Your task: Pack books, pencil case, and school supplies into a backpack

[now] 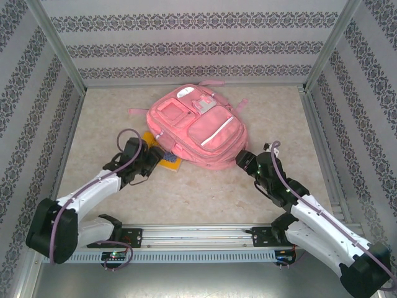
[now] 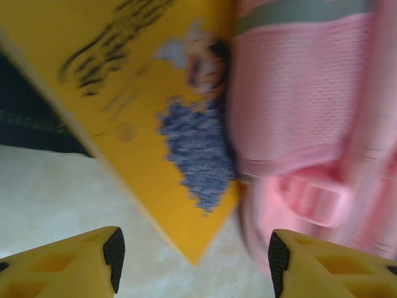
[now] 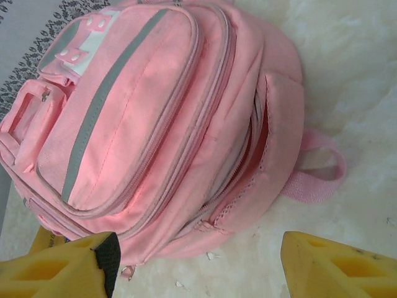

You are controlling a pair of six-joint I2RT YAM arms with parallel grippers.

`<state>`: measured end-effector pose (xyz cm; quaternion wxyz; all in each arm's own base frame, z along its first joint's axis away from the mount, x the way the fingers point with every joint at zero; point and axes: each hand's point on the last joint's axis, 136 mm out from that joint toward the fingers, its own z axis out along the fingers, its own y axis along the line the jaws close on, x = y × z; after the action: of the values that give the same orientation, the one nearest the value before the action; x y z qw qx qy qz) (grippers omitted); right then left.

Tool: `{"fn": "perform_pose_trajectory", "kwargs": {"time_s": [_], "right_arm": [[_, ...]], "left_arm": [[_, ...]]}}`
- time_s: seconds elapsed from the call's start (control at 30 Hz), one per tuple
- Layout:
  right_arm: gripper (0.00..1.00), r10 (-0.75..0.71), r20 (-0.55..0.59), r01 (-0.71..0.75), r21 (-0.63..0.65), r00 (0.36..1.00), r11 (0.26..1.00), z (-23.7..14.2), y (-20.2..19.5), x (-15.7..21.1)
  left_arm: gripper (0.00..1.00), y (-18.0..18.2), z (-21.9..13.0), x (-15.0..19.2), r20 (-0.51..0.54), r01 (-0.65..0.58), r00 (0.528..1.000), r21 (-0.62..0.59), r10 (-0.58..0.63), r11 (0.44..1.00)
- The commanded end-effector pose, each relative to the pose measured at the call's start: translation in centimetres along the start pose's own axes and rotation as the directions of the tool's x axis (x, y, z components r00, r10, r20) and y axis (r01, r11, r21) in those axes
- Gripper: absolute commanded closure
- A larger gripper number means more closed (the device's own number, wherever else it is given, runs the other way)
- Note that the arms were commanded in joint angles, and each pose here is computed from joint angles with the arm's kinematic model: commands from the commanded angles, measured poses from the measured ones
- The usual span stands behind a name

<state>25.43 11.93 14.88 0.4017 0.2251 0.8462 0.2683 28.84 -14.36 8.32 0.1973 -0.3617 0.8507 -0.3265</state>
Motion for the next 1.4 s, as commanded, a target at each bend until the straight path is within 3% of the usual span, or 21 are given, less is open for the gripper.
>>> {"fn": "perform_pose_trajectory", "kwargs": {"time_s": [0.0,0.17,0.5,1.03,1.37], "right_arm": [[0.3,0.047,0.015,-0.047,-0.058,0.999,0.997,-0.3,0.6,0.2],[0.3,0.06,0.029,-0.058,-0.074,0.998,0.996,-0.3,0.0,0.5],[0.31,0.094,0.036,-0.092,-0.051,0.995,0.994,-0.2,-1.8,1.4],[0.31,0.121,0.018,-0.12,-0.047,0.992,0.992,0.6,-2.4,2.3],[0.31,0.132,0.015,-0.131,-0.047,0.991,0.99,0.7,-2.7,2.5]], "left_arm": [[0.37,-3.6,-0.2,-1.7,0.085,0.01,0.996,0.204,-0.028,0.979],[0.38,-2.5,0.8,-2.8,0.167,-0.031,0.986,0.214,-0.005,0.976],[0.46,0.3,4.5,-1.0,0.05,0.099,0.992,0.215,-0.112,0.972],[0.43,1.2,1.5,-0.2,0.056,0.094,0.993,0.203,-0.108,0.975],[0.43,2.1,3.7,1.2,-0.008,0.139,0.99,0.202,-0.14,0.969]]}}
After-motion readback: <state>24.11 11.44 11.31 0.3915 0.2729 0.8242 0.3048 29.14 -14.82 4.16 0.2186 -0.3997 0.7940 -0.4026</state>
